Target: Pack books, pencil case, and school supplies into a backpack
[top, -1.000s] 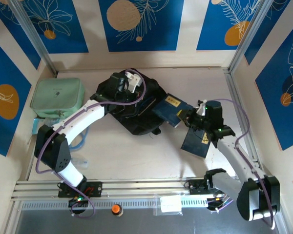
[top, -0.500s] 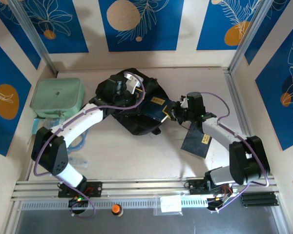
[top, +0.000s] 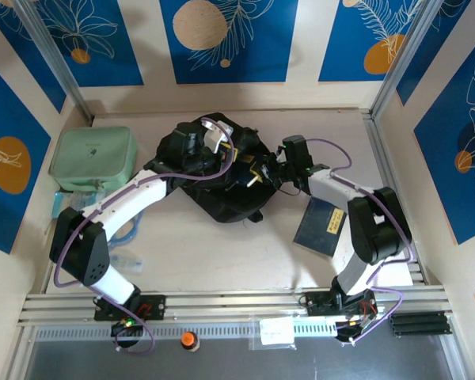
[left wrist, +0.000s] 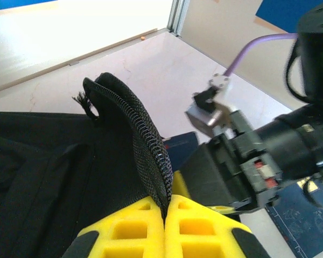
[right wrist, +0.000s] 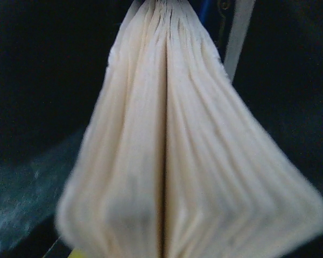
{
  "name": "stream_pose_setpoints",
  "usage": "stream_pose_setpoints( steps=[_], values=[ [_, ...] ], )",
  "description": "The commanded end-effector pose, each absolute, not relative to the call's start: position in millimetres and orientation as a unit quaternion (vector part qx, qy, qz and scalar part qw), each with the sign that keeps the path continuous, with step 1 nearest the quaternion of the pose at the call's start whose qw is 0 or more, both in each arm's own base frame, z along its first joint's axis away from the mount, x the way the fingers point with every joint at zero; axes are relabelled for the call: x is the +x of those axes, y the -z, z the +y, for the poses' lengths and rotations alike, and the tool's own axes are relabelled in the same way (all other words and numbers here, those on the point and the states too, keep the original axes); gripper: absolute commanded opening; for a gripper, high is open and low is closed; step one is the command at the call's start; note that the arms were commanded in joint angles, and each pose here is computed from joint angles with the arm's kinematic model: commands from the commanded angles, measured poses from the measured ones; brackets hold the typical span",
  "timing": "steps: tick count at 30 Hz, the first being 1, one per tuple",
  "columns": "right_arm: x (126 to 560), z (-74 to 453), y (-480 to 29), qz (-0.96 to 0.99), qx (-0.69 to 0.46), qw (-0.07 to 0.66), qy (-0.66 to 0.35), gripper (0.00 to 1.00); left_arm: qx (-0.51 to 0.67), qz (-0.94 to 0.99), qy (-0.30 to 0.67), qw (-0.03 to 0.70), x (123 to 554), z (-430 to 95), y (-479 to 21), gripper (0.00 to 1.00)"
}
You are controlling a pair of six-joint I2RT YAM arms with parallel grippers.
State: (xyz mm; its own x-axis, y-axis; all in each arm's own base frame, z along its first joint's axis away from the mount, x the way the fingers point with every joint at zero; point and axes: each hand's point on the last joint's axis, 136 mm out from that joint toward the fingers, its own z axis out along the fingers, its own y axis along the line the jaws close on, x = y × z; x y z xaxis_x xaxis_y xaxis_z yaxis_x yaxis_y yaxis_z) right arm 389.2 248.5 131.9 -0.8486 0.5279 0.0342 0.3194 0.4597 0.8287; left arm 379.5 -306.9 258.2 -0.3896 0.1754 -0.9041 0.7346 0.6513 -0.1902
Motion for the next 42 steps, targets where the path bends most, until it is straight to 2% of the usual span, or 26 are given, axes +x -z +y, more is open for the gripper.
stream_pose_setpoints(
  steps=[1, 9, 11, 14, 16, 18, 23, 32, 38, 42],
  values=[
    [404.7, 262.3, -124.7, 0.849, 0.258, 0.105, -0.449, 0.03, 0.31, 0.728, 0.323, 0.52, 374.8, -312.8, -302.2, 0.0],
    [446.7, 284.8, -78.3, 0.858, 0.302, 0.094, -0.404, 0.06, 0.295, 0.735, 0.326, 0.515, 378.9, -308.3, -305.9, 0.0],
    [451.2, 290.2, -71.1, 0.86, 0.303, 0.084, -0.401, 0.14, 0.297, 0.74, 0.328, 0.507, 377.2, -308.8, -305.6, 0.0],
    [446.7, 287.6, -67.4, 0.866, 0.303, 0.079, -0.39, 0.33, 0.297, 0.737, 0.333, 0.507, 376.5, -310.0, -303.1, 0.0],
    [440.5, 282.6, -69.8, 0.869, 0.302, 0.08, -0.384, 0.41, 0.294, 0.739, 0.333, 0.507, 378.1, -309.9, -300.7, 0.0],
    [433.5, 277.4, -73.6, 0.871, 0.298, 0.083, -0.382, 0.44, 0.292, 0.739, 0.335, 0.506, 379.1, -310.4, -298.7, 0.0],
    [418.1, 263.1, -76.4, 0.873, 0.296, 0.087, -0.377, 0.43, 0.291, 0.744, 0.339, 0.497, 380.6, -312.5, -290.4, 0.0],
    [418.8, 270.6, -60.4, 0.878, 0.289, 0.072, -0.375, 0.19, 0.287, 0.751, 0.339, 0.489, 380.0, -311.5, -281.7, 0.0],
    [430.5, 285.5, -71.1, 0.874, 0.257, 0.091, -0.403, 0.16, 0.287, 0.757, 0.333, 0.484, 378.2, -308.7, -277.6, 0.0],
    [421.2, 281.3, -93.4, 0.873, 0.245, 0.111, -0.407, 0.21, 0.283, 0.764, 0.323, 0.482, 380.7, -305.8, -270.6, 0.0]
  ],
)
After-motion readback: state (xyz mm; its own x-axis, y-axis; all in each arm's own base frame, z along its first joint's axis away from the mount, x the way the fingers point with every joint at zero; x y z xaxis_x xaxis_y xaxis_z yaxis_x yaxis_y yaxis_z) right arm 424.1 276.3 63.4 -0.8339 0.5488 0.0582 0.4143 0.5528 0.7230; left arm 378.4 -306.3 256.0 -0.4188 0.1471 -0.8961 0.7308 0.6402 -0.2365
